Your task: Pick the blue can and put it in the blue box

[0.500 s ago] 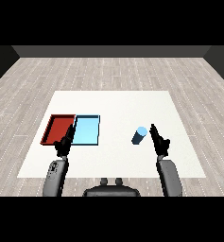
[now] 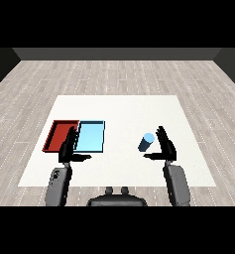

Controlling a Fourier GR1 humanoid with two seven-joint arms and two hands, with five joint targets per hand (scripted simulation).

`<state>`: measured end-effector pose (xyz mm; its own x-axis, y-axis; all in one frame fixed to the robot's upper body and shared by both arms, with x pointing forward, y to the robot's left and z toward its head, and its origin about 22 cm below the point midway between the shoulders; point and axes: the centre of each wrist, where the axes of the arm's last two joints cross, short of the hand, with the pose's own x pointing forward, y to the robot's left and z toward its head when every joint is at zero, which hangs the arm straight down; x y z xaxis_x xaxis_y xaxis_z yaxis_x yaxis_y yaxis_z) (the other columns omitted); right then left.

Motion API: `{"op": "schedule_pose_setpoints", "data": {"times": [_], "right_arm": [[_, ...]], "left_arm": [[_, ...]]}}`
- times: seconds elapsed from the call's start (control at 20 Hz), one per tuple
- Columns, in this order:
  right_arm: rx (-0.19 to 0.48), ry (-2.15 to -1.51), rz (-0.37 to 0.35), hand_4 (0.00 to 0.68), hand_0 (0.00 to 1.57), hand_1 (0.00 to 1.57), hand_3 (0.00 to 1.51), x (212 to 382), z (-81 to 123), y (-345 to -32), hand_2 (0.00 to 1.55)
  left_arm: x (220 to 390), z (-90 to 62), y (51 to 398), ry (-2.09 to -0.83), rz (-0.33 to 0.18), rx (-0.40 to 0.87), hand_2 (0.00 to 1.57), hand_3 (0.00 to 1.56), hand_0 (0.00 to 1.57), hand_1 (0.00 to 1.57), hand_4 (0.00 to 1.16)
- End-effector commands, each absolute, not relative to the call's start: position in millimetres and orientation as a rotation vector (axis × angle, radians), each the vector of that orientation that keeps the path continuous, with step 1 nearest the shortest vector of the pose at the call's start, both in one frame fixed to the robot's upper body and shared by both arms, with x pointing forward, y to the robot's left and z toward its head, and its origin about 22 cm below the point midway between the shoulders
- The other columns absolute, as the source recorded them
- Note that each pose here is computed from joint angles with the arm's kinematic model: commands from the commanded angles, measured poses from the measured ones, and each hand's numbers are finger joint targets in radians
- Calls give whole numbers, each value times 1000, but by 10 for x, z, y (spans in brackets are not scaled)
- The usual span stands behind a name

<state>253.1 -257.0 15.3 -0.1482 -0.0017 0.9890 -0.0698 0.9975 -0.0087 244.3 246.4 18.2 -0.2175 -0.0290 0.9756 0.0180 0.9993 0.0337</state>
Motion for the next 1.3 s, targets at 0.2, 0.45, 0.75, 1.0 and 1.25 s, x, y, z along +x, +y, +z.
{"op": "schedule_pose_setpoints", "data": {"times": [0.2,0.45,0.75,1.0,1.25], "right_arm": [[160,-1811,76,0,0,0,0,2654,123,-2764,0],[165,-1831,49,0,0,0,0,2601,-74,-2677,0],[126,-1794,-19,0,0,0,0,2518,125,-2822,0],[105,-1754,-51,0,0,0,0,2645,-206,-2575,0],[111,-1725,-67,0,0,0,0,2880,-189,-2698,0]], "left_arm": [[2539,227,2576,-1924,-13,-99,0,0,0,0,0],[2349,15,2566,-1913,-17,-68,0,0,0,0,0],[2508,137,2702,-1917,-10,-92,0,0,0,0,0],[2385,163,2608,-1919,-6,-62,0,0,0,0,0],[2475,173,2588,-1919,12,-86,0,0,0,0,0]]}}
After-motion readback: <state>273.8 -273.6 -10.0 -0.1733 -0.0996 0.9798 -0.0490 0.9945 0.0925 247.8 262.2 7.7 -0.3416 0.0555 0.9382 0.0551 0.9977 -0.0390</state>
